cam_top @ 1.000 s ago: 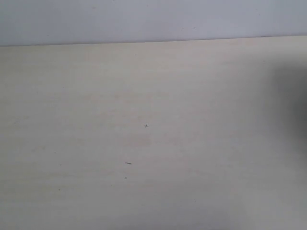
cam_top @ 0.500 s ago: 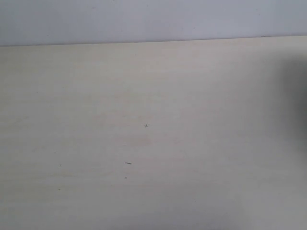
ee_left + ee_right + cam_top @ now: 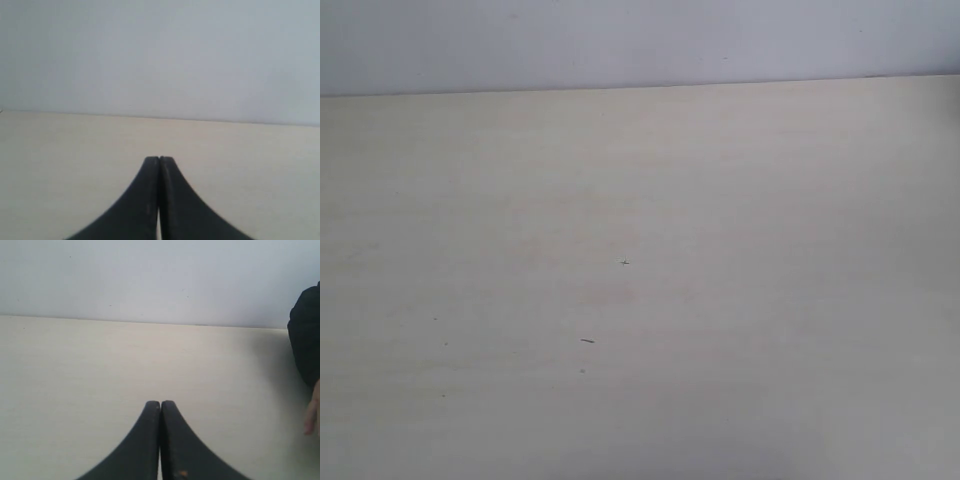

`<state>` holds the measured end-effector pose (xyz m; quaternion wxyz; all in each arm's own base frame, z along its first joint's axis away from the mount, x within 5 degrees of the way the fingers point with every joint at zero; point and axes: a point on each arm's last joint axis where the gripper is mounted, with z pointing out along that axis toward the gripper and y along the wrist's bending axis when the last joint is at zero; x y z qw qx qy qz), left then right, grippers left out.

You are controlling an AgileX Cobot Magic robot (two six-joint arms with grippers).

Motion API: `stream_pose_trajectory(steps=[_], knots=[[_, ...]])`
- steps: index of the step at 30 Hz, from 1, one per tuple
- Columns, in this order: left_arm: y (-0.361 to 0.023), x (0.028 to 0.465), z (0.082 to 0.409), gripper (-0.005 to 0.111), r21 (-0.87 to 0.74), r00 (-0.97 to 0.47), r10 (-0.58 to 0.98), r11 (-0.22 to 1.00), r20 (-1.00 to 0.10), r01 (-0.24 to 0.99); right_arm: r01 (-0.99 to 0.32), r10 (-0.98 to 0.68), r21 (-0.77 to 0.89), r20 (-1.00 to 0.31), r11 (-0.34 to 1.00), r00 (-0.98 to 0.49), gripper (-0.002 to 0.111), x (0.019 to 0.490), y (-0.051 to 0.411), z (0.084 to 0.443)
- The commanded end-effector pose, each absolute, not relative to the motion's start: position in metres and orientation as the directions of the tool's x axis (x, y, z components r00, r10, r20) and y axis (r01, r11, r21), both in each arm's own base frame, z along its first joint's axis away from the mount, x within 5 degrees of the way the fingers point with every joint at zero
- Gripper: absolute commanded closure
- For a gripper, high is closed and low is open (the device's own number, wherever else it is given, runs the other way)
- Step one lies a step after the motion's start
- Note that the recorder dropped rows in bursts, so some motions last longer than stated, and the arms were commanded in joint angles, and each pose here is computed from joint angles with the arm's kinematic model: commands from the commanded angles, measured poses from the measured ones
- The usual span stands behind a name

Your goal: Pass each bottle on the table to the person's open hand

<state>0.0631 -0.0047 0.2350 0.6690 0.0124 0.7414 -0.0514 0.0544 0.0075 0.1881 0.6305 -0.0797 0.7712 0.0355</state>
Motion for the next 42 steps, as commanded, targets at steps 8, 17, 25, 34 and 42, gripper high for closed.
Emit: stream_pose_trajectory(steps=[8,17,25,34,42], knots=[[-0.006,0.056,0.206,0.107,-0.016,-0.234,0.016,0.991,-0.972,0.135,-0.169,-0.082,-0.051,-0.98,0.984,-0.183,0.108,0.054,0.007,0.188],[-0.001,0.054,0.182,0.107,-0.007,-0.258,0.008,0.998,-0.966,0.057,-0.169,-0.082,-0.051,-0.98,0.984,-0.183,0.108,0.054,0.007,0.188],[0.003,0.054,0.182,0.107,-0.002,-0.259,-0.006,1.0,-0.966,-0.014,-0.169,-0.082,-0.051,-0.98,0.984,-0.183,0.108,0.054,0.007,0.188],[0.003,0.054,0.182,0.107,-0.002,-0.259,-0.006,1.0,-0.966,-0.014,-0.169,-0.082,-0.051,-0.98,0.984,-0.183,0.108,0.054,0.007,0.188],[0.003,0.054,0.182,0.107,-0.002,-0.259,-0.006,1.0,-0.966,-0.014,-0.169,-0.082,-0.051,-0.98,0.984,-0.181,0.108,0.054,0.007,0.188]])
